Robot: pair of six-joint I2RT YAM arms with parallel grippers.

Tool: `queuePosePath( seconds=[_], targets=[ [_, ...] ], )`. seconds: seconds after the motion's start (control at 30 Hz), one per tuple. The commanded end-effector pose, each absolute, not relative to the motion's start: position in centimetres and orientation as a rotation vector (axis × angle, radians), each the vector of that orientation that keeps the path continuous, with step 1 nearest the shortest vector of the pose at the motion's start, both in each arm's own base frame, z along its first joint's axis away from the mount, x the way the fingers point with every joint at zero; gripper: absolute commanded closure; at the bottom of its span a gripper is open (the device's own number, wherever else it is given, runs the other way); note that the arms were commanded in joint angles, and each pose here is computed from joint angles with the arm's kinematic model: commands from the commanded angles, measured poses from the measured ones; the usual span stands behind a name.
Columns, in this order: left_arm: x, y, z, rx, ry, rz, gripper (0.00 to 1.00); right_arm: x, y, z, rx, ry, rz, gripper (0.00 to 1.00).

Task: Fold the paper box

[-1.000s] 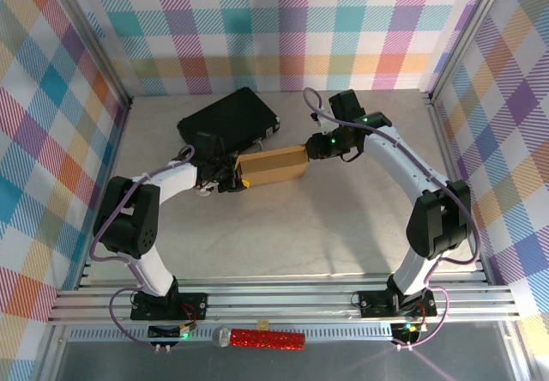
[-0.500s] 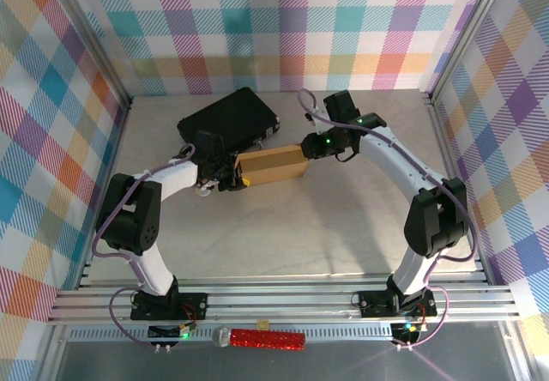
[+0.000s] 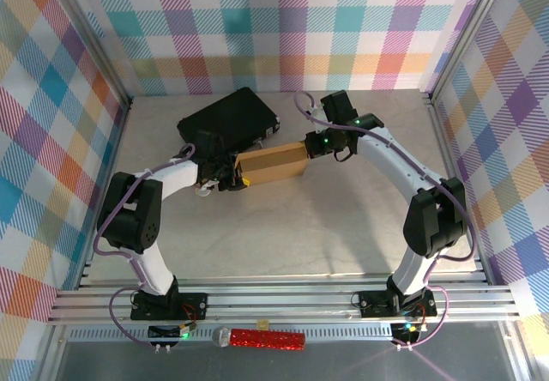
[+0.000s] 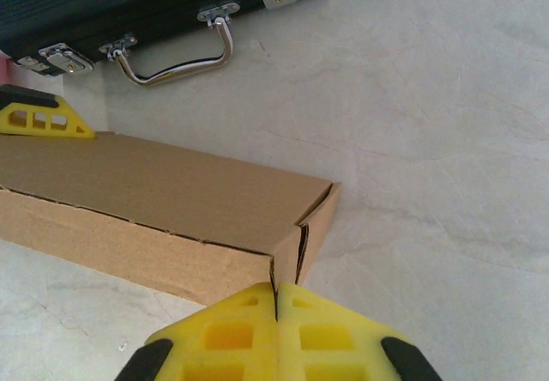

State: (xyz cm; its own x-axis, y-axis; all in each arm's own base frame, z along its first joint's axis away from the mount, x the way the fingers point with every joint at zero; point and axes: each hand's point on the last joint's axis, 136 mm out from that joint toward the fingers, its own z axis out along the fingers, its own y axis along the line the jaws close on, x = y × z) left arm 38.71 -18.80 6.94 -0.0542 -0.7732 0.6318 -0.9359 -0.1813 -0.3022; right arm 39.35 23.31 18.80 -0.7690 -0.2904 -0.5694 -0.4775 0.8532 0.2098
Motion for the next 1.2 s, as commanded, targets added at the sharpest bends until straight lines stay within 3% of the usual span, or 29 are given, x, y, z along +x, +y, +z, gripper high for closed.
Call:
queuePosePath(
  seconds=[0.0,0.13,0.33,0.8,1.17],
  targets=[
    [39.0,-18.1,6.4,2.006,-1.841,1.038,0.53,39.9,23.5,18.1,-0.570,2.487,0.444,1.00],
    [39.2,-18.1,6.3,2.004,-1.824,1.058,0.51,40.1,23.8,17.8,-0.546,2.486,0.462,1.00],
    [40.1,-17.9,6.2,1.996,-1.801,1.131,0.36,40.5,23.8,17.0,-0.510,2.492,0.451,1.00],
    [40.2,-15.3,7.9,1.964,-1.942,1.184,0.33,41.0,24.4,16.1,-0.482,2.516,0.453,1.00],
    [38.0,-12.3,11.2,1.944,-2.232,1.075,0.39,41.3,24.6,15.6,-0.454,2.549,0.428,1.00]
  ],
)
